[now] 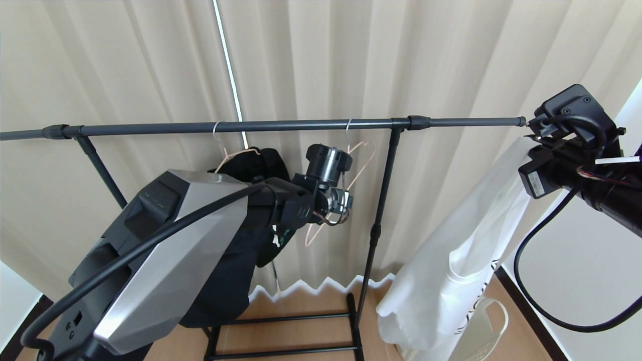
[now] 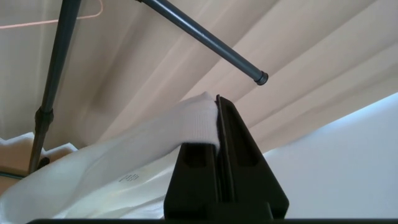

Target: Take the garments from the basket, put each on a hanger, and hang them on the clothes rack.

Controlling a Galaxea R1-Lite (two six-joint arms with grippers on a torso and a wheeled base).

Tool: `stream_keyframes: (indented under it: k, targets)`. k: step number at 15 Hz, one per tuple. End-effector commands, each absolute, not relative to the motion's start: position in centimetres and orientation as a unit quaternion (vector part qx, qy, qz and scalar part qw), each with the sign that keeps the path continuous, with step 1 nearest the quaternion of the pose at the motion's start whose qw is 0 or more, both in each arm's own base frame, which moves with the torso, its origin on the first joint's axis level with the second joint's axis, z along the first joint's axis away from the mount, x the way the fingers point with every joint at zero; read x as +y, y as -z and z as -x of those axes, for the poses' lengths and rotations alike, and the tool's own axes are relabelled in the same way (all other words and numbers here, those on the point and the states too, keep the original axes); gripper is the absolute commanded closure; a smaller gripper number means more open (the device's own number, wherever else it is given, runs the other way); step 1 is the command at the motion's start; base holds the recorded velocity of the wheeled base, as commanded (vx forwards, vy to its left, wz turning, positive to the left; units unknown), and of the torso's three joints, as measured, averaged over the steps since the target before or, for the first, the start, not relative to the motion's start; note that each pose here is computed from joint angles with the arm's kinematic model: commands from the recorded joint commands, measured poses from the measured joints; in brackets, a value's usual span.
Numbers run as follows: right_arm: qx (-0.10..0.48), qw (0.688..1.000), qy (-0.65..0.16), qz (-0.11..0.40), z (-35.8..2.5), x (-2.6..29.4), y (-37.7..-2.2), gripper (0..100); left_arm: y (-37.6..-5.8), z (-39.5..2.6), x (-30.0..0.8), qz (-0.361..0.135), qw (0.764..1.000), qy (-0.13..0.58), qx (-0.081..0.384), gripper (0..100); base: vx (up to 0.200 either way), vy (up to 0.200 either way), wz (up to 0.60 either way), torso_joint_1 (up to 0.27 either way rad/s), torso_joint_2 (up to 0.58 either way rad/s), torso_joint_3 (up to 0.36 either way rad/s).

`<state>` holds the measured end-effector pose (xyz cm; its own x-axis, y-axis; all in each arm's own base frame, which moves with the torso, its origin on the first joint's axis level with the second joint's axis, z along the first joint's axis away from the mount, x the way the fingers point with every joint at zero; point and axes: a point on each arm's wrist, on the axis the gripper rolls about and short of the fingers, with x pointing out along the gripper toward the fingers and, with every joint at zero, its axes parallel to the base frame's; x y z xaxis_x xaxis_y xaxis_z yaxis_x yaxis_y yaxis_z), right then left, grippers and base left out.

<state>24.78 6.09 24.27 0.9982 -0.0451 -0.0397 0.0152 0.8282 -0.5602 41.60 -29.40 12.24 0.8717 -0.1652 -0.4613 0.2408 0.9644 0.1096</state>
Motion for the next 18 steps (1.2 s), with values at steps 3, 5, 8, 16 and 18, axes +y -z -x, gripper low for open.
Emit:
stream_keyframes:
  k: [3, 5, 8, 16, 18]
  targets:
    - [0.028, 0.955, 0.015, 0.294, -24.8, 6.1, -24.1, 100, -11.4, -41.4, -29.3, -0.085, 0.961, 0.103, 0.243, 100, 0.000, 0.000, 0.00, 0.000, 0.00, 0.000]
    - [0.028, 0.955, 0.015, 0.294, -24.7, 6.1, -24.1, 100, -11.6, -41.3, -29.3, -0.080, 0.962, 0.099, 0.242, 100, 0.000, 0.000, 0.00, 0.000, 0.00, 0.000]
    - [0.032, 0.955, 0.013, 0.295, -24.9, 6.2, -23.9, 100, -13.3, -41.1, -28.9, -0.073, 0.967, 0.089, 0.226, 100, 0.000, 0.000, 0.00, 0.000, 0.00, 0.000]
    - [0.034, 0.955, 0.013, 0.295, -24.9, 6.2, -23.8, 100, -16.2, -36.9, -27.4, -0.085, 0.963, 0.100, 0.236, 100, 0.000, 0.000, 0.00, 0.000, 0.00, 0.000]
    - [0.031, 0.955, 0.005, 0.296, -24.8, 6.6, -23.8, 100, -17.0, -35.7, -26.6, -0.087, 0.962, 0.100, 0.239, 100, 0.000, 0.000, 0.00, 0.000, 0.00, 0.000]
